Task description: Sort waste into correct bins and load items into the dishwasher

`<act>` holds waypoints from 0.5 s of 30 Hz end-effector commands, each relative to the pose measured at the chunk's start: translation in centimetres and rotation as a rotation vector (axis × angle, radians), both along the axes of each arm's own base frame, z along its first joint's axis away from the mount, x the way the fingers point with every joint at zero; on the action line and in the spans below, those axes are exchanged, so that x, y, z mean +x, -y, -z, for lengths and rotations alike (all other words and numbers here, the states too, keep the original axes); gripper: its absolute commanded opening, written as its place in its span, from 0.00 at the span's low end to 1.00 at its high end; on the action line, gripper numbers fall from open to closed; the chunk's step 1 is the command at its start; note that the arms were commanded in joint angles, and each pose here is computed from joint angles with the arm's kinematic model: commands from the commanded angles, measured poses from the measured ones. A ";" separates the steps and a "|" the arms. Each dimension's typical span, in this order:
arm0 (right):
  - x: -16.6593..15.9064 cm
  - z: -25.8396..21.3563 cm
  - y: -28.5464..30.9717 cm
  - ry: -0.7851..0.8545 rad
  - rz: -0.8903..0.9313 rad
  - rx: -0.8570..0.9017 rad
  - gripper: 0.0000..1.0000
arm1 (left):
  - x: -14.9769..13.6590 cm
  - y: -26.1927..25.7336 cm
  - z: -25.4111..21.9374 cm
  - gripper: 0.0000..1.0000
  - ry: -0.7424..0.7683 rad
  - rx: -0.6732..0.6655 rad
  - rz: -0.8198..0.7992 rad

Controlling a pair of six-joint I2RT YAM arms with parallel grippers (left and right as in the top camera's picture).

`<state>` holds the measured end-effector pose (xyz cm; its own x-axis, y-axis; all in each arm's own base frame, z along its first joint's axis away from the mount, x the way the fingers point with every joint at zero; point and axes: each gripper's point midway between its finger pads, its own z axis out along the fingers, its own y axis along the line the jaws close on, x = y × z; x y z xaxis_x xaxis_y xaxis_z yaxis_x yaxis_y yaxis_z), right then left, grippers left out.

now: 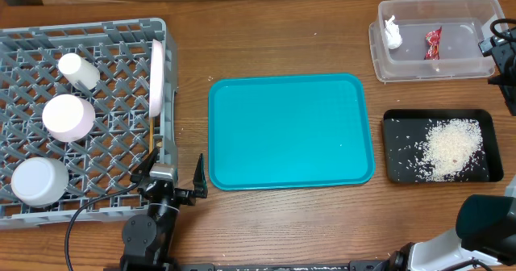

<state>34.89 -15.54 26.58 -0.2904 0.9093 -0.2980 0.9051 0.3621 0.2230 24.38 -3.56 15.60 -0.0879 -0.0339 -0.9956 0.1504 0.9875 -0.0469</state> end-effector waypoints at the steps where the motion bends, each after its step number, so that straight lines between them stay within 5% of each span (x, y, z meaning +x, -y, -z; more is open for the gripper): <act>1: -1.0 -3.2 -0.6 0.086 -0.005 -0.037 1.00 | 0.0 -0.4 0.0 1.00 0.008 0.023 -0.018; 8: -4.9 -10.6 -1.3 0.278 0.019 -0.191 1.00 | 0.0 -0.4 0.0 1.00 0.008 0.023 -0.018; 15: -9.1 -13.5 -1.5 0.304 0.005 -0.313 1.00 | 0.0 -0.4 0.0 1.00 0.008 0.023 -0.018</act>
